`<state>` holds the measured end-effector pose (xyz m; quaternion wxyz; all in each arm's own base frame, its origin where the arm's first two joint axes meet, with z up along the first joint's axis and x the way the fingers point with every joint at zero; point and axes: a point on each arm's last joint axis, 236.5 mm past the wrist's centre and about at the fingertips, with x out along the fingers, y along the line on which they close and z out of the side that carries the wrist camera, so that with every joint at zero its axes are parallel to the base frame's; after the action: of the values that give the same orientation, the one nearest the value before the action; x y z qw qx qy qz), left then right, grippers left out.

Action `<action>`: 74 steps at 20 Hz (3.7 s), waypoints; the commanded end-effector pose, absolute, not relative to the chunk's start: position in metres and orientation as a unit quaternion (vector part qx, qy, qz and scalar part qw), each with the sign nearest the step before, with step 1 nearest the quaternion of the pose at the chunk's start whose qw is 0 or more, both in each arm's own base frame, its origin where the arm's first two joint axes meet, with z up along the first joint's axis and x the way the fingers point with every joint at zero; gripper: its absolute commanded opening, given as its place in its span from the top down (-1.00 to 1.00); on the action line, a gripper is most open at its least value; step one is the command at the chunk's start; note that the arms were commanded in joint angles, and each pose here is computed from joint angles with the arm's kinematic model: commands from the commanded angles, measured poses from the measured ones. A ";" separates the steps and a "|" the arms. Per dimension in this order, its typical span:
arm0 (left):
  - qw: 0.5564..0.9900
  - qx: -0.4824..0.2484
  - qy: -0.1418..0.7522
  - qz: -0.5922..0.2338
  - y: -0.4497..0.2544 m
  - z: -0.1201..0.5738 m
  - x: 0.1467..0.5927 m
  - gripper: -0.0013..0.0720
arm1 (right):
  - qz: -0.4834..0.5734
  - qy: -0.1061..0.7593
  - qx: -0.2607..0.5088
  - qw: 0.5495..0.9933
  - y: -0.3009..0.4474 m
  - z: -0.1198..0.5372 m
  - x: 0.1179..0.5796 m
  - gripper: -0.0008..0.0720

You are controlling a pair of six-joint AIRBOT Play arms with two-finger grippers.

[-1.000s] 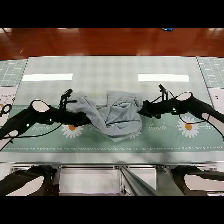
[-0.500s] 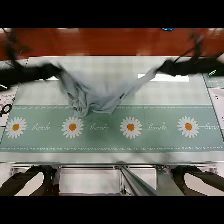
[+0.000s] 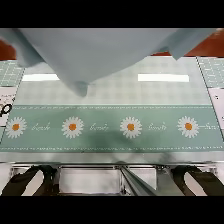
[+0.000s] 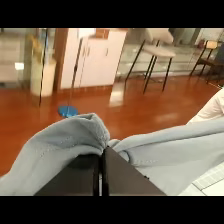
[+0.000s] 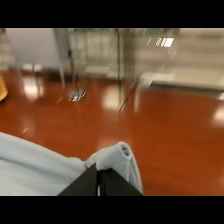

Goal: Fold the shirts.

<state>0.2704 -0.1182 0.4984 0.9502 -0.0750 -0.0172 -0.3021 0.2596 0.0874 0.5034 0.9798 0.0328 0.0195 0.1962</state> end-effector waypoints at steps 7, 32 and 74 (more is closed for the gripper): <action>0.939 0.017 -0.086 -0.333 -0.162 0.530 0.124 0.91 | 0.137 -0.031 -0.013 0.990 0.073 0.521 0.135 0.91; 0.850 -0.231 0.368 -0.297 -0.175 0.100 0.536 0.91 | 0.118 0.448 0.220 0.859 0.060 0.072 0.505 0.91; 0.558 -0.287 0.747 -0.218 -0.116 -0.106 0.237 0.91 | -0.006 0.587 0.391 0.709 -0.038 -0.051 0.247 -0.15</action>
<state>0.2362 -0.1154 -0.1073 0.5560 -0.2927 0.7496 -0.2080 0.2667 -0.0447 -0.0343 0.7334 0.3867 0.5592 0.0035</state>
